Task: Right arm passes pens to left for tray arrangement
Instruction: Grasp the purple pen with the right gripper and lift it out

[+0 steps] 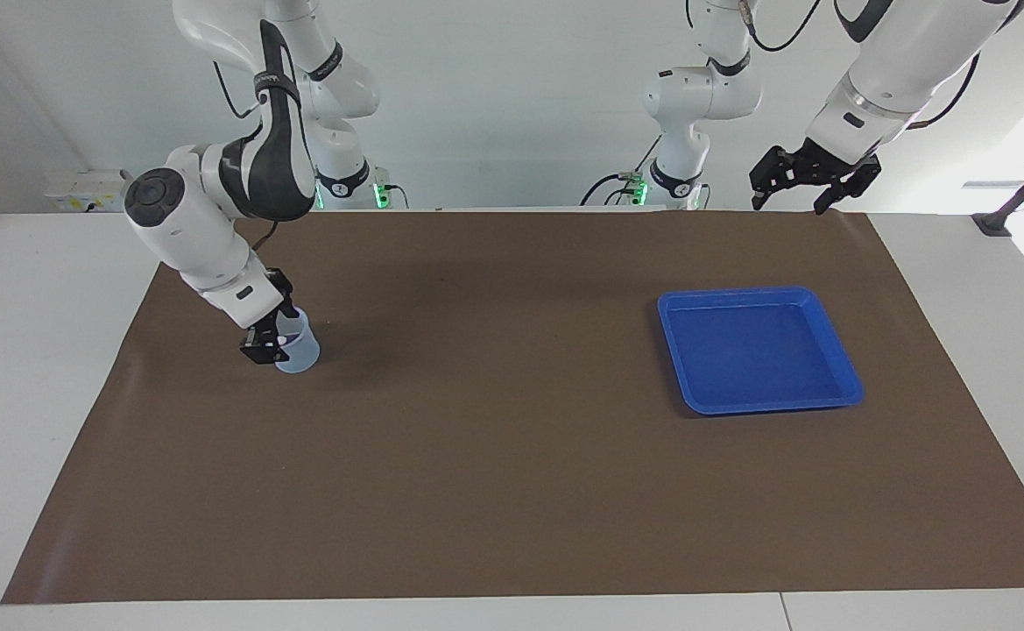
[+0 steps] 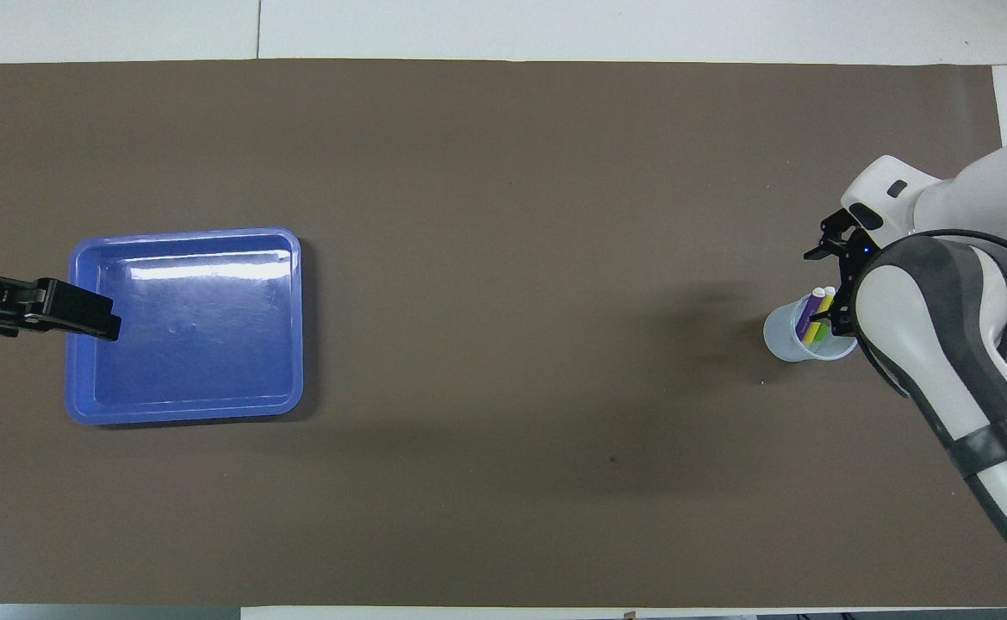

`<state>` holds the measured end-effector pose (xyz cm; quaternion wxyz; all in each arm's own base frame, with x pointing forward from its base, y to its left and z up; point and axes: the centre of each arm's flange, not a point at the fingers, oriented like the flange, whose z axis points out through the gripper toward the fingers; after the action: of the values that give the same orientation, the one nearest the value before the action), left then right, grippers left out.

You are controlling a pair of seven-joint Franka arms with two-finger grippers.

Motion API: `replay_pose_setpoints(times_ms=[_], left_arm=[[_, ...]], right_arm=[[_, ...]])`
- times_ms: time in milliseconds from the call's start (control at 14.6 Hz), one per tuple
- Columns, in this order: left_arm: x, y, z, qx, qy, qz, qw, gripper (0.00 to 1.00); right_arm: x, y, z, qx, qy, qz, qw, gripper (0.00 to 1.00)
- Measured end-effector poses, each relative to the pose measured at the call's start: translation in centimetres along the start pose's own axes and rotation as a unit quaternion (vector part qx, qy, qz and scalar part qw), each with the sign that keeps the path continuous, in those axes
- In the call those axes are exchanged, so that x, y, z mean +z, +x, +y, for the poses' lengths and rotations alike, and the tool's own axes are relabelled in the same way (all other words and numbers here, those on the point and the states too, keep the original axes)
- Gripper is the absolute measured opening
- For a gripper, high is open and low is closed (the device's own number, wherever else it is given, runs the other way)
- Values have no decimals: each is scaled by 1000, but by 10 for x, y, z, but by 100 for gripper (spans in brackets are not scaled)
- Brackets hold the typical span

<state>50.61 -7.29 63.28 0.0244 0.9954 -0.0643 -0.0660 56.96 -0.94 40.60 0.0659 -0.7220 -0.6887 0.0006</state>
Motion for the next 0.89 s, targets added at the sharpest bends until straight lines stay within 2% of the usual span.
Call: replay_pose_setpoints(times_ms=[137,205,819,887], left_arm=[[0,0,0,0,0,0,1000,100],[0,0,0,0,0,0,1000,100],[0,0,1,0,0,0,1000,100],[0,0,1,0,0,0,1000,100]], right_arm=[[5,-4,-3,-1,-12,-1,1000,80],[9,-3,-3,-2,-20,-1,1000,74],[19,-5,-12,-8,-21,-3,1000,69],[19,-5,-12,-8,-21,-3,1000,64]])
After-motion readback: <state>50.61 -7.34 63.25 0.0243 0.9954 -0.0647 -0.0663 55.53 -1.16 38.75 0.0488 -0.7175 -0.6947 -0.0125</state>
